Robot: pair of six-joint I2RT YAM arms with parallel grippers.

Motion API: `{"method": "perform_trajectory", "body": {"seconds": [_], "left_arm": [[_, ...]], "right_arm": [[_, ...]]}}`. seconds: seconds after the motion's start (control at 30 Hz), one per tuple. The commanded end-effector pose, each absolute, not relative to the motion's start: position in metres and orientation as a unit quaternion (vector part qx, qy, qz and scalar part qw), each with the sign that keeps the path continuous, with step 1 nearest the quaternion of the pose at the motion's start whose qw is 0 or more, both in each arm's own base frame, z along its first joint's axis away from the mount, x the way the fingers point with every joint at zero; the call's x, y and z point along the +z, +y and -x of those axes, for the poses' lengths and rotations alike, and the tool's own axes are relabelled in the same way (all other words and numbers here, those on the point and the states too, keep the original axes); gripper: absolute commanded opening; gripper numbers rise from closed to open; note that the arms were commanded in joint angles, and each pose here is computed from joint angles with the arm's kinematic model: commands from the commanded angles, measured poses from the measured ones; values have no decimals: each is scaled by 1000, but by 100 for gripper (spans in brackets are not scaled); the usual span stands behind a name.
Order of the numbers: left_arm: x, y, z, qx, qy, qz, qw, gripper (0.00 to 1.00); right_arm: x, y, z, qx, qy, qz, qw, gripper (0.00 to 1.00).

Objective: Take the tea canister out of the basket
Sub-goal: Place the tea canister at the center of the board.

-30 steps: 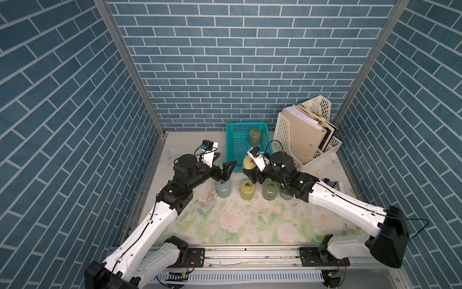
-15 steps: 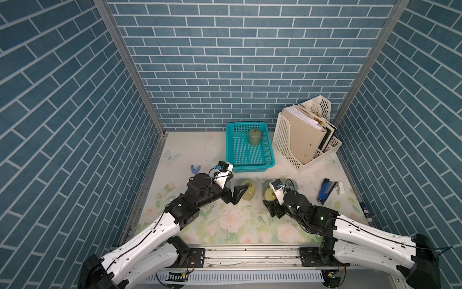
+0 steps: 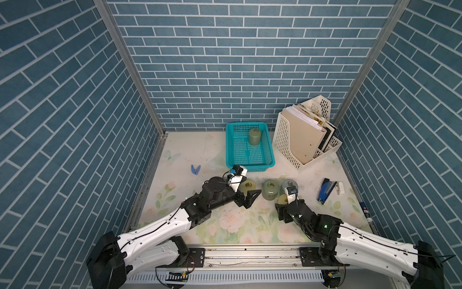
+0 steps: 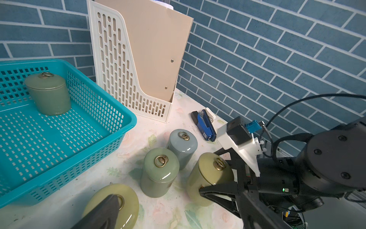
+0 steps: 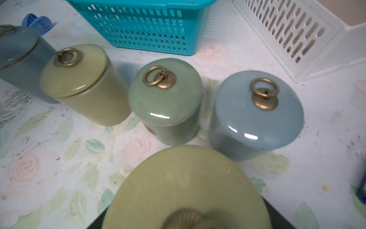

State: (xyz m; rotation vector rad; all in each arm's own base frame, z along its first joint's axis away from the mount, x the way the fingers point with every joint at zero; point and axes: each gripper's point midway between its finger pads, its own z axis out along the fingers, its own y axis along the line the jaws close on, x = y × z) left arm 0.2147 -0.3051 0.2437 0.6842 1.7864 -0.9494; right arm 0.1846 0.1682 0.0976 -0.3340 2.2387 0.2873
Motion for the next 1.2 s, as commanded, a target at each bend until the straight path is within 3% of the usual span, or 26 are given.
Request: {"method": "perform_trajectory", "body": {"seconds": [0.0,0.37,0.63,0.83,0.93,1.0,1.17], "left_arm": [[250,-310,-215,-395,720,-283,495,100],[245,-319,-219,-393,720,-292,493,100],[243,-322,-220,-390,719,-297,493,100],[241,-323,-221,-388,720,-298,492,100],[241,-323,-221,-388,720,-299,491,100],[242,-323,-221,-388,719,-300,493,100],[243,-324,-221,-386,718,-302,494,100]], "right_arm": [[114,162,-193,130,883,69,446,0],[83,135,-191,53,907,26,418,0],[79,124,-190,56,899,-1,434,3],[75,123,-187,66,899,-3,433,36],[73,124,-187,63,901,1,430,65],[72,126,-187,60,902,6,426,80],[71,129,-186,55,905,15,421,99]]}}
